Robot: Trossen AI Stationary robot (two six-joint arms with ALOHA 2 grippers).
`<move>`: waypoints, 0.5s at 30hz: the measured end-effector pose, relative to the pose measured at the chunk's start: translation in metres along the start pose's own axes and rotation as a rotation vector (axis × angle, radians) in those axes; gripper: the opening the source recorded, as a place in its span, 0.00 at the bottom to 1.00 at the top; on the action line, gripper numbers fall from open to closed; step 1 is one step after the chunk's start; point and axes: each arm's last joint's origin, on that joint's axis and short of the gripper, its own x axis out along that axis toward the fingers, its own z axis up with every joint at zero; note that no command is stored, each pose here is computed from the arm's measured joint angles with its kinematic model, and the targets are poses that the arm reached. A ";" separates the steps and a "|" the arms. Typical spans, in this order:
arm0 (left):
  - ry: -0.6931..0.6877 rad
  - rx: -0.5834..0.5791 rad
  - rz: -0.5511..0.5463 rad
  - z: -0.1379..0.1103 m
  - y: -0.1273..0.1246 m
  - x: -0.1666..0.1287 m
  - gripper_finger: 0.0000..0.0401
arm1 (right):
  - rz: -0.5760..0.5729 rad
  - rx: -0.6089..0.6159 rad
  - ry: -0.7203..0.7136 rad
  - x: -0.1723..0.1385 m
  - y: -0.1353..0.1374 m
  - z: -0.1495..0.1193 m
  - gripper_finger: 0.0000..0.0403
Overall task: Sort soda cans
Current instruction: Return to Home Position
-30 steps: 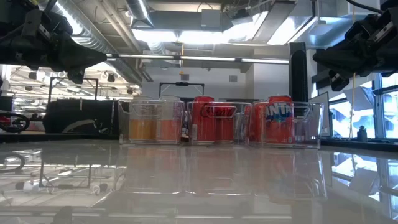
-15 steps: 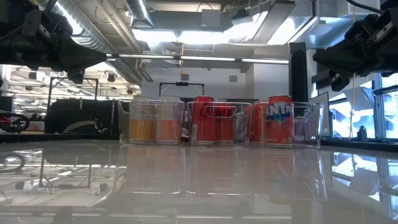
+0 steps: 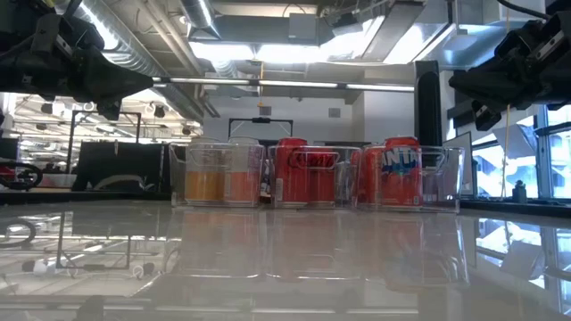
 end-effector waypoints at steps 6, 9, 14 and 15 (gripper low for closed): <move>0.000 0.000 0.000 0.000 0.000 0.000 0.00 | 0.003 0.000 -0.005 0.000 0.000 0.000 0.02; 0.000 0.000 0.000 0.000 0.000 0.000 0.00 | 0.003 -0.001 -0.005 0.000 0.000 0.001 0.02; 0.000 0.000 0.000 0.000 0.000 0.000 0.00 | 0.004 -0.001 -0.007 0.000 0.000 0.001 0.02; 0.000 0.000 0.000 0.000 0.000 0.000 0.00 | 0.004 -0.001 -0.008 0.000 0.000 0.001 0.02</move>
